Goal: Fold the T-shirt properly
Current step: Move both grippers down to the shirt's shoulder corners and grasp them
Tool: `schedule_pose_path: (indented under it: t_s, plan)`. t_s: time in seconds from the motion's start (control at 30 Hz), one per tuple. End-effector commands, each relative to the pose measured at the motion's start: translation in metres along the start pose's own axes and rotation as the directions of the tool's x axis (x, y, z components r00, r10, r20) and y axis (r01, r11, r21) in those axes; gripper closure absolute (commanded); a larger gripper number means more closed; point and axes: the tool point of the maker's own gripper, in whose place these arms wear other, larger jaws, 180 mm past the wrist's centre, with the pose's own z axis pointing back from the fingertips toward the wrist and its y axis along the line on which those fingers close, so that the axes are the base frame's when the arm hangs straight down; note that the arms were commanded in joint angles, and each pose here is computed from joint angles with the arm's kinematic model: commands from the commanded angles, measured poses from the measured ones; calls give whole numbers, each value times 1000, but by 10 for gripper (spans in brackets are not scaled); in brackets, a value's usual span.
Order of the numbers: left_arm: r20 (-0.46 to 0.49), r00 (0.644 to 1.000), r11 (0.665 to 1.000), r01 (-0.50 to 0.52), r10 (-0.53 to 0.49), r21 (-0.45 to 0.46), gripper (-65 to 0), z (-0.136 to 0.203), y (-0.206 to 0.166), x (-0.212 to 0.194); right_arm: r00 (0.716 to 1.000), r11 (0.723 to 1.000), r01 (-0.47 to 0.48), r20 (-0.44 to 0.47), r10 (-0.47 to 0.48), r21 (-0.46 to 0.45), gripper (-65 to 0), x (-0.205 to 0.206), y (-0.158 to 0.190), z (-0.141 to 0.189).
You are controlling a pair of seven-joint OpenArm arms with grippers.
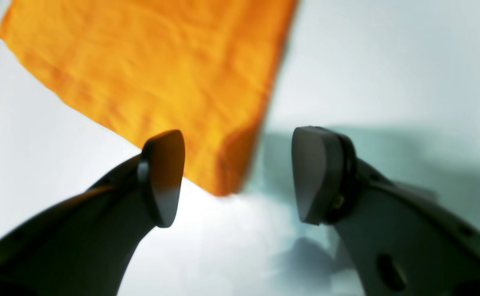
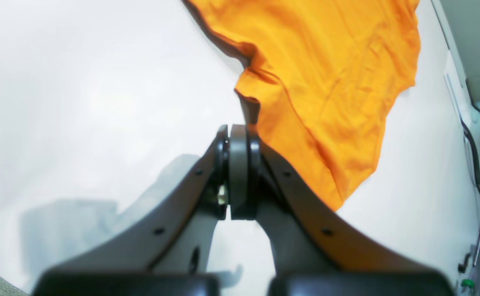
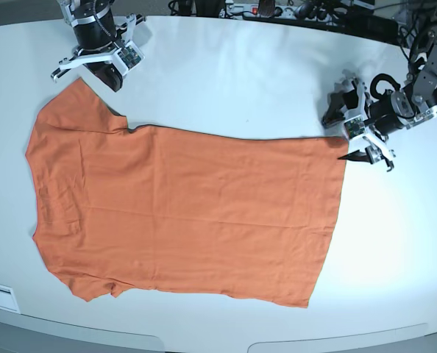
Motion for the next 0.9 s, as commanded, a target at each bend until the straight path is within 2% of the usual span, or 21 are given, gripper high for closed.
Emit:
schedule_pose_path:
  t_s: [0.0,0.23,0.37,0.43,0.53,0.57,0.73,0.8,0.87]
  plan:
    - [-162,983,995,78,-86,-58,-422,0,-10,-35,1000,1000,0,24,0,-13,0,6,-4,3]
    - [-173,955,966,216,-240,-142,-421,-22,-19,-32,1000,1000,-1,18,1,-12,0,4,-4,2]
    - [-175,943,954,260,-284,-147,-407,-26,-15,-29,1000,1000,-13,-16,13,-22,0,-8,-7,-1]
    - [-176,943,955,261,-284,-143,-318,-26,-13,-29,999,999,-29,-44,28,-34,0,-18,-12,-4]
    - [-169,949,960,242,-265,-144,-15,-26,-15,-28,995,997,-47,-89,41,-61,0,-40,-21,-11]
    - [-163,954,962,231,-253,-143,0,-26,-16,-27,995,997,-39,-97,32,-65,0,-46,-23,-13]
    - [-160,958,969,225,-238,-99,0,-27,-9,-24,988,999,21,-153,-25,-31,-304,-71,-23,-21]
    - [-175,956,972,227,-235,-67,0,-27,-2,-25,986,999,26,-161,-30,-26,-348,-74,-22,-23]
    - [-178,956,972,229,-234,-48,0,-27,1,-25,984,1000,29,-173,-29,-4,-347,-80,-17,-28]
